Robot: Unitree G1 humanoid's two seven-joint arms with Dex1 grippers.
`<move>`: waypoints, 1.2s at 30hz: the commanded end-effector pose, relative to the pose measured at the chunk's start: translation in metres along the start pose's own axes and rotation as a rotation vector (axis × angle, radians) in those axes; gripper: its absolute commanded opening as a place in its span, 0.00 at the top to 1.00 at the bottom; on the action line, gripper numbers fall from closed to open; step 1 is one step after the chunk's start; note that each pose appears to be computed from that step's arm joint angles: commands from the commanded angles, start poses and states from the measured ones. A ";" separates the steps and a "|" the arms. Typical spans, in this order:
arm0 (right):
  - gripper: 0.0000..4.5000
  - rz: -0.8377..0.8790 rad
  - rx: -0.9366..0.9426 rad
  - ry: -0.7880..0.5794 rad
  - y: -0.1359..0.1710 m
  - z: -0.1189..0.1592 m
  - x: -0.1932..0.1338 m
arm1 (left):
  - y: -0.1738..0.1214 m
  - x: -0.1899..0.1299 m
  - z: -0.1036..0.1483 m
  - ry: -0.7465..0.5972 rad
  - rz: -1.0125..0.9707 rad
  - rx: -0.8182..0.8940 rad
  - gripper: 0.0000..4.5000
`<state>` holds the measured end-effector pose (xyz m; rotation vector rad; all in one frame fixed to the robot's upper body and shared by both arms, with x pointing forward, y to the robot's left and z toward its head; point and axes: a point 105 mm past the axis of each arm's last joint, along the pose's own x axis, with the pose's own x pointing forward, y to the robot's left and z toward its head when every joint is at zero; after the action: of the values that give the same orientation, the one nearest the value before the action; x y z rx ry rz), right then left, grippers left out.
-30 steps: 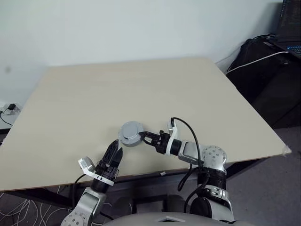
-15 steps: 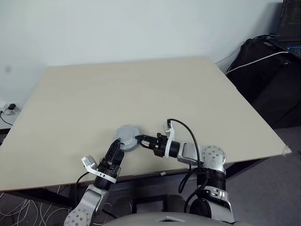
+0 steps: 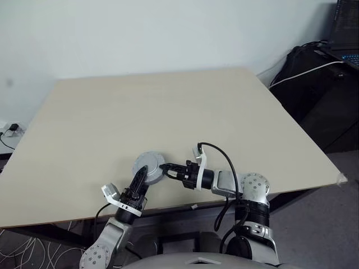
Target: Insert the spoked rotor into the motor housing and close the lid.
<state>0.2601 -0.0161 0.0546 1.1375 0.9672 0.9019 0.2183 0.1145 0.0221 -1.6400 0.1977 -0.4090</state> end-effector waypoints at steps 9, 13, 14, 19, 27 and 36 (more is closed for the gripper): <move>0.71 0.047 -0.053 -0.061 0.016 -0.001 0.012 | -0.011 0.014 -0.006 -0.012 -0.070 -0.036 0.54; 0.44 0.021 -0.045 -0.110 0.008 0.007 0.005 | -0.013 0.014 -0.004 -0.028 -0.072 -0.028 0.54; 0.36 0.026 -0.045 -0.122 0.008 0.008 0.004 | -0.013 0.014 -0.003 -0.032 -0.072 -0.025 0.54; 0.00 0.027 -0.041 -0.201 0.005 0.019 -0.011 | -0.014 0.014 0.001 -0.062 -0.068 -0.007 0.54; 0.00 -0.218 -0.316 -0.326 -0.014 0.036 -0.037 | -0.021 0.029 0.046 -0.310 -0.018 0.157 0.54; 0.00 -0.333 -0.715 -0.250 -0.027 0.016 -0.037 | -0.026 0.049 0.102 -0.540 0.045 0.223 0.54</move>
<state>0.2610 -0.0660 0.0200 0.4767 0.6184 0.6821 0.2926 0.2015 0.0447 -1.3749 -0.1524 0.0243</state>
